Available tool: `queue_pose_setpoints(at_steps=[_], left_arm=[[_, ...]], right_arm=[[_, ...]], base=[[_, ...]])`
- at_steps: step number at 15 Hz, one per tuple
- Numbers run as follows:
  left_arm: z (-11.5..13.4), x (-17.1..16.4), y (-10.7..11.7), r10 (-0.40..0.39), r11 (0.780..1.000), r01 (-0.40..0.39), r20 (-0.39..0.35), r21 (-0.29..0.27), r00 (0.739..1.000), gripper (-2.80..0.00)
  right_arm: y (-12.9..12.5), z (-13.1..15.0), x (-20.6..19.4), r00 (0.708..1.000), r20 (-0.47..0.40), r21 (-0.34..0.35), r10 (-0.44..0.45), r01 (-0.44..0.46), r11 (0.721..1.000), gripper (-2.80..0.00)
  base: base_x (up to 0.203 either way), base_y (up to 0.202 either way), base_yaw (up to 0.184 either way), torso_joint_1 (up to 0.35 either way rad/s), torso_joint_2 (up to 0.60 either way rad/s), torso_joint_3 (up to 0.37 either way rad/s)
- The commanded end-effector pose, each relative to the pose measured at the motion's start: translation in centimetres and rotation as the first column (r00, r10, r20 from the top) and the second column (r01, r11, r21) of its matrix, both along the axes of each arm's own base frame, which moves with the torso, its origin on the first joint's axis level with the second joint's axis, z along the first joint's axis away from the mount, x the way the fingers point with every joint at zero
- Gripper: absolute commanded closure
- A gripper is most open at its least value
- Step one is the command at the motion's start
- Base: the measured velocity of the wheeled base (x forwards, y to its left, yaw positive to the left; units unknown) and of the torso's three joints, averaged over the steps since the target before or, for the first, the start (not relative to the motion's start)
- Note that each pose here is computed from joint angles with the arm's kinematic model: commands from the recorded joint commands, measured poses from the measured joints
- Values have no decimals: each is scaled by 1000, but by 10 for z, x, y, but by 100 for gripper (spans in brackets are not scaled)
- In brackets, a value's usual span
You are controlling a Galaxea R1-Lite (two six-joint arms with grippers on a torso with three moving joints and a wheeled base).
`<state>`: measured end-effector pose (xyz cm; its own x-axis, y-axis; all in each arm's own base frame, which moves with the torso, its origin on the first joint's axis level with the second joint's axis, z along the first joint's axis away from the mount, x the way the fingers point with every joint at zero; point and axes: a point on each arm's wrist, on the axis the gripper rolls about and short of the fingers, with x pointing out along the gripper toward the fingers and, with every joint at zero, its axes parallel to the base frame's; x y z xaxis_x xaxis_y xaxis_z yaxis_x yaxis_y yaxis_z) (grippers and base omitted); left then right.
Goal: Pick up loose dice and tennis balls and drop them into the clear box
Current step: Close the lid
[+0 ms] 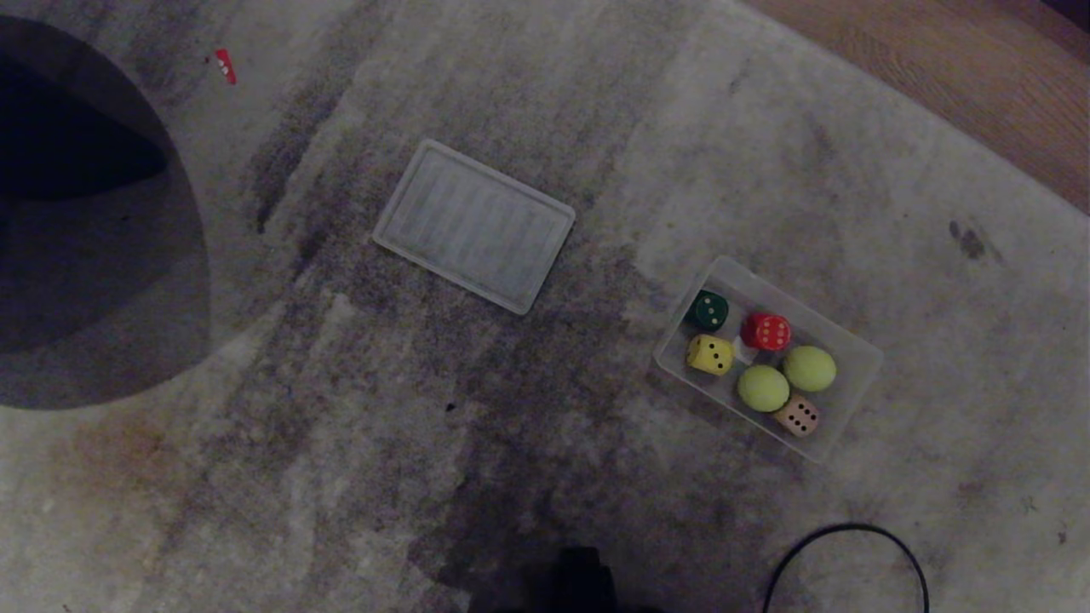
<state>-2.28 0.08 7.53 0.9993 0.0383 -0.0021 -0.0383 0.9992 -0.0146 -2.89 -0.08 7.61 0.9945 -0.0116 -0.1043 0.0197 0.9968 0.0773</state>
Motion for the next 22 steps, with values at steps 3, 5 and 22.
queue_pose_setpoints(at_steps=[3, 5, 22], left_arm=[[0, 0, 0, 2, 1000, -2, -2, -5, 1000, 0], [0, 0, 0, 2, 1000, -2, -2, -5, 1000, 0], [0, 0, 0, 2, 1000, -2, -2, -7, 1000, 0]], right_arm=[[0, 0, 0, 1000, -3, 0, 1, -1, 1000, 0], [0, 0, 0, 1000, -3, 0, 1, -1, 1000, 0], [0, 0, 0, 1000, -4, -3, 4, -4, 1000, 0]], base=[[0, 0, 0, 0, 0, 0], [-8, -6, 92, 0, 4, 2], [0, -5, 117, 1, 1, 1]])
